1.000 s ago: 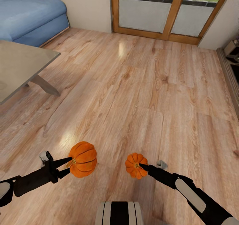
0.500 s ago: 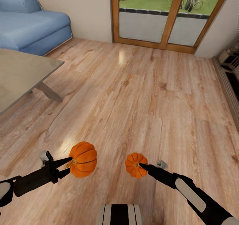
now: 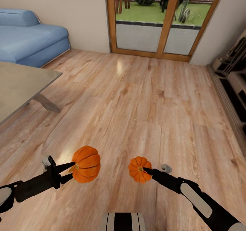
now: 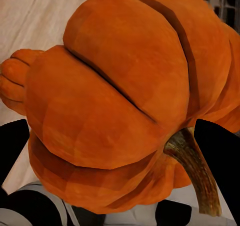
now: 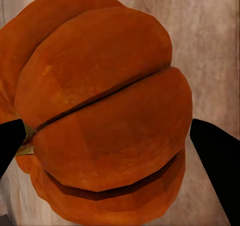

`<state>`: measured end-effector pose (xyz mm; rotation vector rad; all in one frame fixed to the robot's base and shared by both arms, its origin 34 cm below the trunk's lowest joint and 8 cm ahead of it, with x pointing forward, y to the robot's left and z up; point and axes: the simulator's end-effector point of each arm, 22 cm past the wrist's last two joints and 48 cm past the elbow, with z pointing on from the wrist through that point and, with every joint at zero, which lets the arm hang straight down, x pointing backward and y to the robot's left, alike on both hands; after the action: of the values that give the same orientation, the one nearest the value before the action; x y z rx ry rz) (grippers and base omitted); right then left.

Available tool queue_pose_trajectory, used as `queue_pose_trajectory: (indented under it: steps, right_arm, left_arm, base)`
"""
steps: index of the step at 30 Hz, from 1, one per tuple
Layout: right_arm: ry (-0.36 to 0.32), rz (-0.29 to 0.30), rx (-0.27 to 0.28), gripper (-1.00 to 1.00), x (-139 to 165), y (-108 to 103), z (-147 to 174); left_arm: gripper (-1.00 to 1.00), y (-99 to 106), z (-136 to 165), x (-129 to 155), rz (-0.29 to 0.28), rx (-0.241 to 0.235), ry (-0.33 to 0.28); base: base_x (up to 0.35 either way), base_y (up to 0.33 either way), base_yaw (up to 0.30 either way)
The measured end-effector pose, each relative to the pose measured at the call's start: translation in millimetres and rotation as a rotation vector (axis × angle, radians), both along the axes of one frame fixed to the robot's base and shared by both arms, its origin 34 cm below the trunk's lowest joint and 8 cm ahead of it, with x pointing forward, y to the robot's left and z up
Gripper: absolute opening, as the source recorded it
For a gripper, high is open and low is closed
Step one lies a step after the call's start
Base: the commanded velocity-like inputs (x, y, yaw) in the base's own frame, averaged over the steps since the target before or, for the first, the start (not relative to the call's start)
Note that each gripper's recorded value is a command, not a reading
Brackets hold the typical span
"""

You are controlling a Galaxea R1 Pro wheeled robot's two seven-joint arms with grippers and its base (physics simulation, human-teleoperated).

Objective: Place each of the two pumpkins and all three candles from the living room inside a cabinet in the living room (use any cabinet), then make sure every cabinet is closed, and position the cauldron so it is next to a table in the living room.

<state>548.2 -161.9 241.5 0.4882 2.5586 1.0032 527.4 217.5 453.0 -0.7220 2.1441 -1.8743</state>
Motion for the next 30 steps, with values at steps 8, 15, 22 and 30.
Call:
queue_pose_trajectory:
  steps: [8,15,22,30]
  right_arm:
    - [-0.030,0.001,0.001,-1.00,7,1,16]
    - [-0.058,0.001,0.001,-1.00,14,1,30]
    - [-0.087,0.002,0.000,-1.00,20,1,44]
    - [-0.120,0.002,0.000,-1.00,27,1,62]
  left_arm:
    - [-1.00,0,15,1,-0.001,0.004,-0.033]
    - [-1.00,0,29,2,0.001,-0.002,-0.061]
    - [-1.00,0,43,2,0.000,-0.001,-0.090]
    - [-1.00,0,58,2,0.000,-0.001,-0.122]
  base:
    - [0.000,0.000,-0.275]
    - [0.000,0.000,-0.201]
    - [0.000,0.000,-0.020]
    - [0.000,0.000,0.000]
